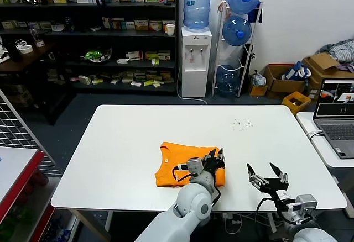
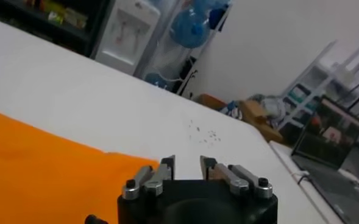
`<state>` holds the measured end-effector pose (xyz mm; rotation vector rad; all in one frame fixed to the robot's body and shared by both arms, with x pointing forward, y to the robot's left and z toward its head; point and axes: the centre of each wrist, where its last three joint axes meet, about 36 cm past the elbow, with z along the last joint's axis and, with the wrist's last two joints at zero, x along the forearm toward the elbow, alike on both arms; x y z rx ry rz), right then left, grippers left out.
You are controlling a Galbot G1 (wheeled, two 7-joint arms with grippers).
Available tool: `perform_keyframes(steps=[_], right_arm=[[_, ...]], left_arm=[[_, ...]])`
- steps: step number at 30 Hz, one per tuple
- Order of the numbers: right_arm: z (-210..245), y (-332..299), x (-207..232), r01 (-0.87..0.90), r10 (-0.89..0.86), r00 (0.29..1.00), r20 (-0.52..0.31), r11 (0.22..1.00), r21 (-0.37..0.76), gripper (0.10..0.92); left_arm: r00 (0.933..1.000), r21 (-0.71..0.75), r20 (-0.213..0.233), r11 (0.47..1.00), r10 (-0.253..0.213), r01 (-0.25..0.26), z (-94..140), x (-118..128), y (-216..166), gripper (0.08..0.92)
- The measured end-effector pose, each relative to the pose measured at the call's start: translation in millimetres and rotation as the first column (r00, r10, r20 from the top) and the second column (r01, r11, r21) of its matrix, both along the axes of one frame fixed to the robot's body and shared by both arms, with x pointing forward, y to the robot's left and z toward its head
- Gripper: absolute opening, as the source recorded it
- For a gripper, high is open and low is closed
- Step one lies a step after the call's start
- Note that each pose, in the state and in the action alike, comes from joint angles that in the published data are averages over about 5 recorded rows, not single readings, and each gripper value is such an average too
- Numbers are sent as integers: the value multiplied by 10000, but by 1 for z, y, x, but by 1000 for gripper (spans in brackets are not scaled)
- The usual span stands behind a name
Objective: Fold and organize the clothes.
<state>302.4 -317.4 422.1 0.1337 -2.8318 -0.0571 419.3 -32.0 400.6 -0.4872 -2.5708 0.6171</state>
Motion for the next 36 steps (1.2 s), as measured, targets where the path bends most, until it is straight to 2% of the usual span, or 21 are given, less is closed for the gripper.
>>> perform_keyframes(steps=[4, 6, 8, 11, 13, 17, 22, 28, 31, 36], right_arm=[[2, -1, 2, -497, 497, 9971, 580, 9988, -7, 823], [-1, 0, 4, -710, 707, 9938, 861, 9975, -7, 823], [-8, 1, 6, -859, 858, 9901, 1111, 9963, -38, 823], [-23, 1, 7, -959, 968, 9863, 1335, 9953, -129, 823], [-35, 1, 5, -977, 990, 9854, 1386, 9951, -163, 823], [-59, 2, -1, -902, 920, 9852, 1445, 9957, -191, 823], [-82, 1, -13, -702, 733, 9838, 1637, 9972, -246, 823], [-103, 0, -31, -477, 545, 9786, 1984, 9981, -390, 823], [-111, 3, -37, -421, 511, 9740, 2208, 9981, -450, 823], [-124, 12, -45, -352, 446, 9641, 2616, 9986, -404, 823]], left_arm=[[9952, -164, 960, 9997, 170, -155, -13, -19, 36, 547], [9888, -75, 1441, 9993, 382, -375, -24, -29, 63, 607], [9797, 115, 1896, 9976, 647, -681, -39, -42, 92, 659], [9608, 396, 2549, 9916, 1095, -1235, -61, -65, 135, 744], [9449, 534, 2968, 9855, 1384, -1611, -72, -81, 161, 791], [9121, 787, 3690, 9719, 1785, -2220, -88, -113, 203, 820], [8765, 1050, 4444, 9610, 1849, -2560, -101, -146, 228, 823], [8341, 1241, 5246, 9539, 1708, -2734, -109, -169, 237, 823], [8172, 1376, 5534, 9501, 1607, -2800, -113, -176, 237, 823], [8007, 1540, 5783, 9429, 1564, -2954, -119, -184, 237, 823]])
